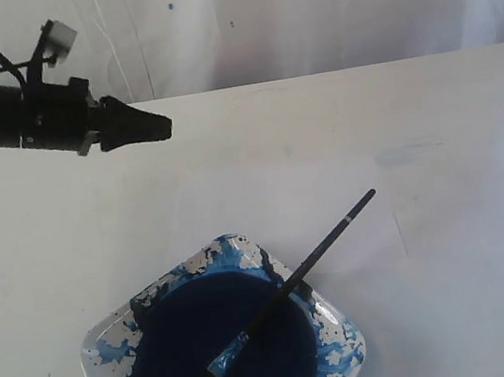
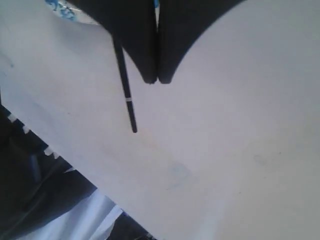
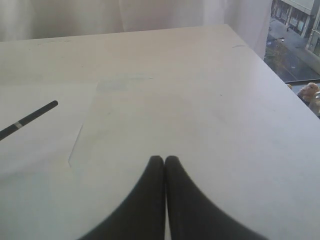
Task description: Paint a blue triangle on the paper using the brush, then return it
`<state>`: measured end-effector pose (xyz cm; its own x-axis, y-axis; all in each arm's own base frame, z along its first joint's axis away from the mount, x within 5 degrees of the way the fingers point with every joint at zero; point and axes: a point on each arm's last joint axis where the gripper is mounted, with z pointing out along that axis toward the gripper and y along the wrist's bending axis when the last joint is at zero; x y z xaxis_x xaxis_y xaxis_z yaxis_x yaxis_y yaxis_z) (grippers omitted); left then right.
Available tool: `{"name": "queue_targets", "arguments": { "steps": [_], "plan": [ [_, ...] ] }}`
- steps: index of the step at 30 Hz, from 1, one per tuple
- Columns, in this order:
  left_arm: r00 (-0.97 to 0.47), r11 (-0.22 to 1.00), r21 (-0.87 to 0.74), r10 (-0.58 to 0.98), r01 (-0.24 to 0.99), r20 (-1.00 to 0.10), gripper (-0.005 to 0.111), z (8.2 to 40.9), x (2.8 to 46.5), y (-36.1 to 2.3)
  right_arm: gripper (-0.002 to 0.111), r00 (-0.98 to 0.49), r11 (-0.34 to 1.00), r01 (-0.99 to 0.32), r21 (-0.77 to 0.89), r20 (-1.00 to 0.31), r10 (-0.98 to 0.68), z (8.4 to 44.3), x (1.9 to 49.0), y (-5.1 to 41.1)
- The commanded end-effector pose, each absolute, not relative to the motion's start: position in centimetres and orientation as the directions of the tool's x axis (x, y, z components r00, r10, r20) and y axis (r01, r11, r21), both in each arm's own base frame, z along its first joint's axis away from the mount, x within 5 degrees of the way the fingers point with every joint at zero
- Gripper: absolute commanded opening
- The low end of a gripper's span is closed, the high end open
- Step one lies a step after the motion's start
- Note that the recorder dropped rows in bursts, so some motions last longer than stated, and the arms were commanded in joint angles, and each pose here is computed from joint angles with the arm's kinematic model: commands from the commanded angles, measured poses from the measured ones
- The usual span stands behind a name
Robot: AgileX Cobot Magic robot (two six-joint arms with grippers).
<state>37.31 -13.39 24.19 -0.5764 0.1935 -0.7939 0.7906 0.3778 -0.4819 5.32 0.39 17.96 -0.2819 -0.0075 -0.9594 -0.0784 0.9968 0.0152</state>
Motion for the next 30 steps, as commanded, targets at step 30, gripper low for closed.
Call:
{"name": "queue_targets", "arguments": {
  "steps": [30],
  "plan": [
    [-0.53,0.587,-0.393,0.075,0.708,-0.844,0.0,14.8,42.7,-15.2,0.0,-0.261,0.997,-0.081,0.011,-0.965,-0.01,18.2,5.3,0.4]
  ]
}}
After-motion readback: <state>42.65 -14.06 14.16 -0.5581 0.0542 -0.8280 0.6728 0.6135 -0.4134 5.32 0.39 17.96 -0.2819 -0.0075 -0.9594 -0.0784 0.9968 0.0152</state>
